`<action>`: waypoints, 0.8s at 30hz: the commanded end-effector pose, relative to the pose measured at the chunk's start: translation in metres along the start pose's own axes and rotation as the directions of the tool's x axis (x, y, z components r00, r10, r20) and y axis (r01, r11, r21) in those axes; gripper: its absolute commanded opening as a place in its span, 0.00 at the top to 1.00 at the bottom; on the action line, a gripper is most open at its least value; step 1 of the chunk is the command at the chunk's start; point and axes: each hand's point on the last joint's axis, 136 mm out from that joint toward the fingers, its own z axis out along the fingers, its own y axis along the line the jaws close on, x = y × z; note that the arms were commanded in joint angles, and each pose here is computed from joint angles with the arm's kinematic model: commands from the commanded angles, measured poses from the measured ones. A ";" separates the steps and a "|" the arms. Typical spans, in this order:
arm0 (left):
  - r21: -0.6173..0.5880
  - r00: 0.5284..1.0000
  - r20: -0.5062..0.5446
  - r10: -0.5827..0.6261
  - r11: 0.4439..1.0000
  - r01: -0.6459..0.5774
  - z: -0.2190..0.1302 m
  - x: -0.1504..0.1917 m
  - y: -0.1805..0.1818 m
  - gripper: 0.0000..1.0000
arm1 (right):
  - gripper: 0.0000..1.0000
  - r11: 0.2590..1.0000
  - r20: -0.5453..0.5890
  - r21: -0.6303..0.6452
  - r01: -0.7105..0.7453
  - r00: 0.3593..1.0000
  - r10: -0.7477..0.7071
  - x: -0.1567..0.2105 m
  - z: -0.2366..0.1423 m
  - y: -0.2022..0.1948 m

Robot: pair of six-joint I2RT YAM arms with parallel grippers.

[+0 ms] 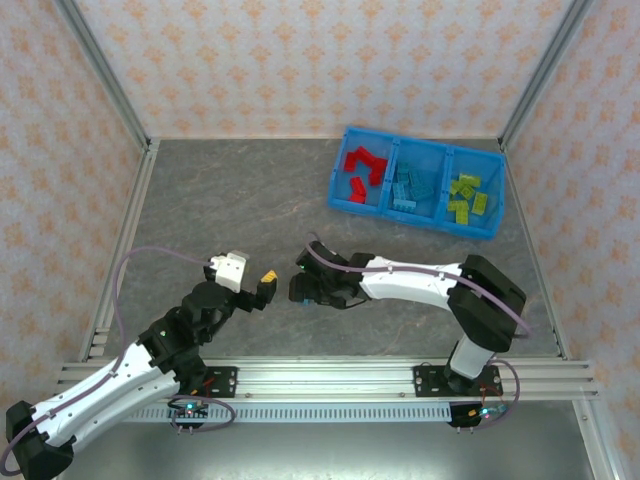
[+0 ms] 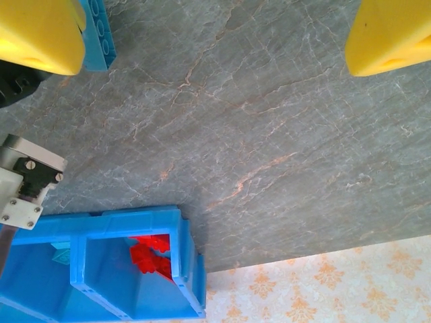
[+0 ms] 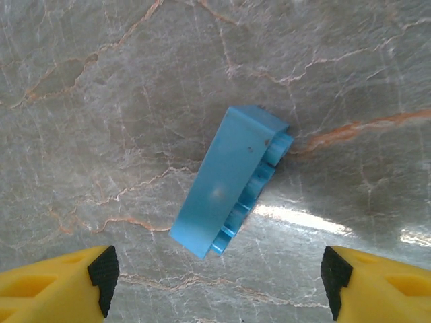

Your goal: Sort the legos into containers by color

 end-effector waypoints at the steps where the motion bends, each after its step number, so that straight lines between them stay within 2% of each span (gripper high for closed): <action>1: 0.021 1.000 0.017 -0.016 1.000 0.016 -0.006 -0.005 -0.001 0.00 | 0.25 0.994 0.074 0.108 -0.022 0.997 0.014 -0.021 0.026 -0.007; 4: 0.021 1.000 0.024 -0.015 1.000 0.014 -0.008 -0.006 0.001 0.00 | 0.32 0.986 0.063 0.166 -0.023 0.998 0.012 -0.021 0.037 -0.015; 7: 0.052 0.999 0.034 -0.012 0.999 0.011 -0.010 -0.008 -0.004 0.00 | 0.41 0.974 0.106 0.225 -0.038 0.994 0.015 -0.024 0.032 -0.031; 12: 0.187 0.999 0.048 -0.012 0.982 0.003 -0.011 -0.010 -0.028 0.00 | 0.66 0.971 0.169 0.222 -0.088 0.984 0.050 -0.035 0.013 -0.048; 14: 0.218 0.999 0.051 -0.012 0.976 0.000 -0.012 -0.010 -0.034 0.00 | 0.72 0.971 0.183 0.214 -0.108 0.981 0.069 -0.039 0.006 -0.055; 19: 0.269 0.999 0.045 0.006 0.963 -0.017 -0.011 -0.009 -0.044 0.00 | 0.76 0.974 0.245 0.167 -0.155 0.963 0.111 -0.059 -0.024 -0.072; 24: 0.304 0.999 0.031 0.013 0.952 -0.022 -0.009 -0.007 -0.052 0.00 | 0.77 0.966 0.373 0.156 -0.206 0.918 0.135 -0.103 -0.083 -0.101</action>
